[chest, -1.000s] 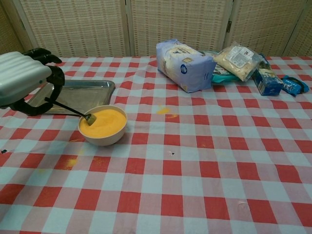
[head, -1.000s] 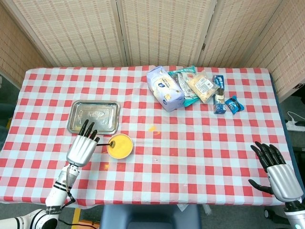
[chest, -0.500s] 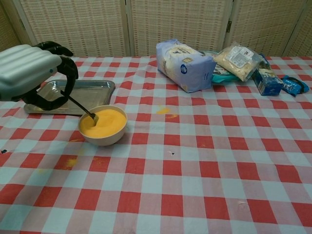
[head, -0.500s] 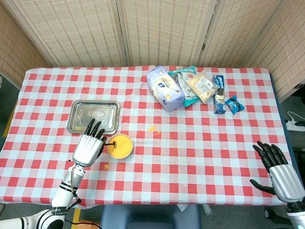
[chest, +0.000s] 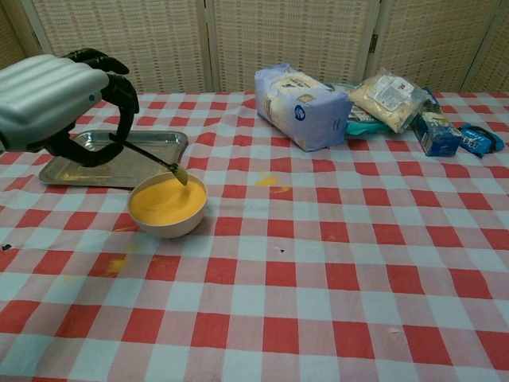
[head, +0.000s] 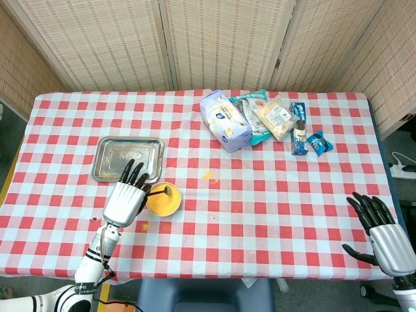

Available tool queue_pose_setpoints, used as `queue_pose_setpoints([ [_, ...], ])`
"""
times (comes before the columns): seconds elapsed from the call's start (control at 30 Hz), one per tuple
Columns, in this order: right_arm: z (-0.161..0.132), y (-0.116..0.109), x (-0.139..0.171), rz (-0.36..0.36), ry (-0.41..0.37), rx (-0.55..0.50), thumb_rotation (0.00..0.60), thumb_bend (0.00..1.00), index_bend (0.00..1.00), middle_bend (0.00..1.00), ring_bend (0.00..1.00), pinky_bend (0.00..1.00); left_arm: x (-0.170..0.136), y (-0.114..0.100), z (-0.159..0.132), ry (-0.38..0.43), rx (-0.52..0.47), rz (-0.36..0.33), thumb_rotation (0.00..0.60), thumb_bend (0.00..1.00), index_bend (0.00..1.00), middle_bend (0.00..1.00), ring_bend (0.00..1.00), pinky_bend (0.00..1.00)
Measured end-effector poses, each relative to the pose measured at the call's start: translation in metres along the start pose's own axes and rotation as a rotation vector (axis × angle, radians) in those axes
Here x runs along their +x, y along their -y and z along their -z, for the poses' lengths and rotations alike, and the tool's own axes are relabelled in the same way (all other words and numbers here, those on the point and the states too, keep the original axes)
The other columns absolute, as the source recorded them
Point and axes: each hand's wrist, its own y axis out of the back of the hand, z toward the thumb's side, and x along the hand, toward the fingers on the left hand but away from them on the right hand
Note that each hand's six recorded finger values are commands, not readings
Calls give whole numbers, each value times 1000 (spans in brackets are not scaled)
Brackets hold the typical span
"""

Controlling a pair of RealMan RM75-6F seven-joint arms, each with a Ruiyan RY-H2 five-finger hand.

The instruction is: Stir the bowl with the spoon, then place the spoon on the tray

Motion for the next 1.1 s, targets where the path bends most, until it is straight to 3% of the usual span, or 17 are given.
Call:
queue_pose_setpoints([
  [0.53, -1, 1, 0, -1, 1, 6, 600, 62, 0, 0, 0, 0, -6, 24, 1, 21, 52, 52, 600, 812, 784, 290, 75, 5],
  [1.1, -3, 5, -1, -11, -1, 9, 600, 62, 0, 0, 0, 0, -20, 40, 43, -24, 146, 71, 600, 811, 784, 292, 75, 4],
])
